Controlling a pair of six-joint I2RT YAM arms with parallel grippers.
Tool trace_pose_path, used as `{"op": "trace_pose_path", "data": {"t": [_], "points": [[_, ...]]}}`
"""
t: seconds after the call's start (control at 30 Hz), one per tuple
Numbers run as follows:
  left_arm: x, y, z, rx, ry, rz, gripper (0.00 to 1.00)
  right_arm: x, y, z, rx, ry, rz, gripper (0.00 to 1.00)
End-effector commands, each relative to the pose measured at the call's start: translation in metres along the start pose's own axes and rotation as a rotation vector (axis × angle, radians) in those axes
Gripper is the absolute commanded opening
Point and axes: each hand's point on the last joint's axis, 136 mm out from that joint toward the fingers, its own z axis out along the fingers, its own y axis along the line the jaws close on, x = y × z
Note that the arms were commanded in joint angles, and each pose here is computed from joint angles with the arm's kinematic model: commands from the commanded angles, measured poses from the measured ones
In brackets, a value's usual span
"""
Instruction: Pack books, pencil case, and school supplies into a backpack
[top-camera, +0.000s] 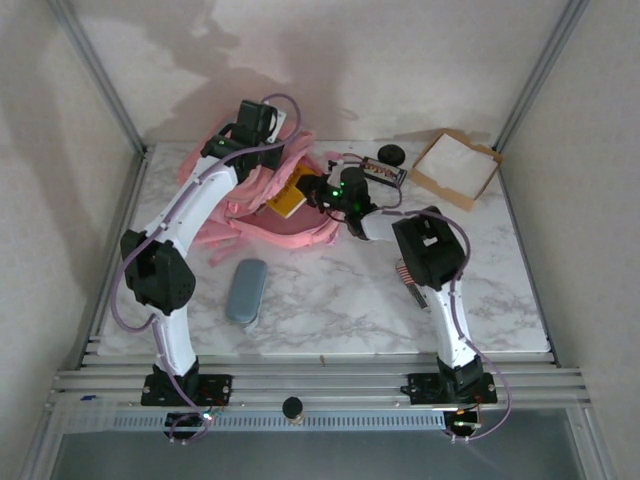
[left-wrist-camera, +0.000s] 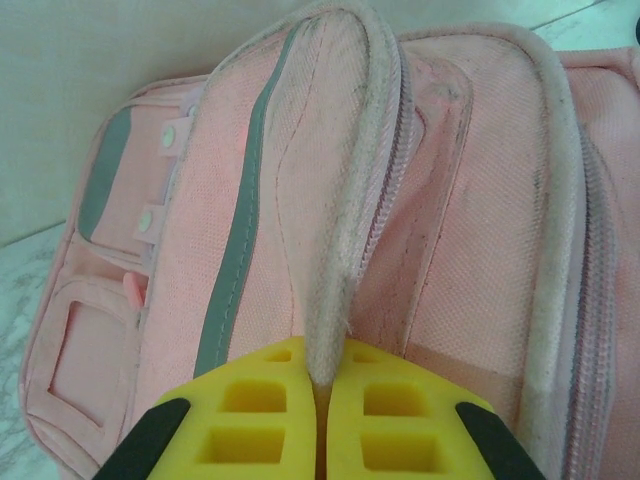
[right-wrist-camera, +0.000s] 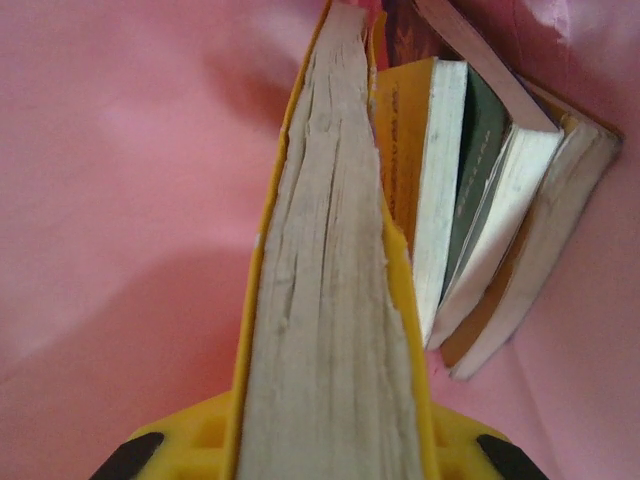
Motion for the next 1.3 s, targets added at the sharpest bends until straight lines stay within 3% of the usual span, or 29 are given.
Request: {"op": "trace_pose_path", "data": {"t": [0.0,0.1,0.27,0.4,0.57,0.87,1.0,1.27], "points": [[-0.069,0.016,-0.059,0.007,-0.247,-0.087,0.00,-0.004,0.027,0.025,-0.084,-0.002,-0.078,0.01],[-0.069,0.015,-0.058,0.013,-0.248,-0.101,0.00,-0.006,0.011,0.049,-0.037,-0.002,-0.098,0.07],[-0.068,0.013,-0.059,0.028,-0.251,-0.118,0.00,-0.009,-0.014,0.067,0.052,0.003,-0.107,0.44],[-0.068,0.013,-0.061,0.033,-0.257,-0.123,0.00,-0.009,-0.013,0.049,0.148,-0.010,-0.142,0.65],[-0.068,0.012,-0.060,0.037,-0.258,-0.129,0.00,0.001,-0.012,0.015,0.250,-0.013,-0.155,0.76],[-0.067,0.012,-0.063,0.039,-0.258,-0.128,0.00,0.031,-0.013,-0.028,0.293,0.009,-0.140,0.64],[-0.067,0.011,-0.062,0.045,-0.257,-0.126,0.00,0.035,-0.021,-0.029,0.298,0.012,-0.142,0.44],[-0.064,0.013,-0.055,0.026,-0.245,-0.125,0.00,0.027,-0.034,-0.010,0.310,-0.005,-0.132,0.18]]}}
